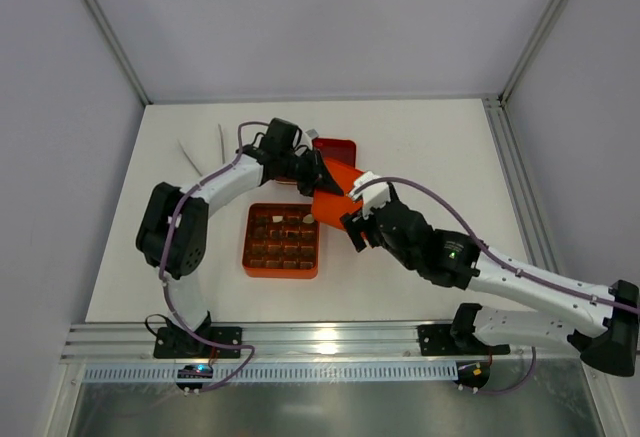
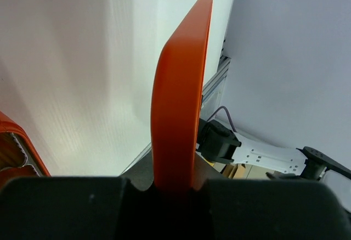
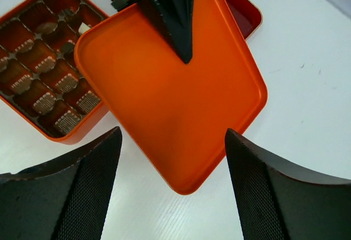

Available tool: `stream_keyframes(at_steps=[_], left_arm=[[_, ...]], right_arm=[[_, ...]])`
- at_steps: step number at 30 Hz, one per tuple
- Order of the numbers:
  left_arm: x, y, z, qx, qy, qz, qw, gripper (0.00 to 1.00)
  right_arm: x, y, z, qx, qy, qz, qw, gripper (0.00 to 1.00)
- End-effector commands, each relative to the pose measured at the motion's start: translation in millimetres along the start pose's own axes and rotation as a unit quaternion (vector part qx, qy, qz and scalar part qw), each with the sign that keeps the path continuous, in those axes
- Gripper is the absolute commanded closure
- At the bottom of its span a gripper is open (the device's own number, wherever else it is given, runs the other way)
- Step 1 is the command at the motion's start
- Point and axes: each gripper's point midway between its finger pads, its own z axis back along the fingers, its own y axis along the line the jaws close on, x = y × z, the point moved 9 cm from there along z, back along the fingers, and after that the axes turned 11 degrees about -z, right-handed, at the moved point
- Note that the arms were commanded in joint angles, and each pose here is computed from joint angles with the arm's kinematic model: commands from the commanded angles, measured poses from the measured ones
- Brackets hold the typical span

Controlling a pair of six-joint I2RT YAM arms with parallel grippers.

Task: Pack the chocolate

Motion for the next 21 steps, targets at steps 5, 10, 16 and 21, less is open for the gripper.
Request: stream_keyframes(at_steps=[5,10,16,21], left_arm=[[4,-32,28,-0.047,-0.003,-0.001,0.999,1.0],[3,-37,35,-0.049,-0.003,0.0,0.999,1.0],[-2,-43,44,-0.054,-0.003,-0.004,0.999,1.0],[-6,-47,52,-0.055,-0.003,-0.009,0.998,1.0]], right_arm=[[10,39,-4,-0.054,-0.022,0.153,0.987,0.22],[4,51,-12,-0.076,-0.015,0.199,0.977,0.22],[-7,54,-28,-0.111,0.001,0.258,0.96,0.23],[-12,56,-41,-0.143,0.004,0.298,0.944,0.26]])
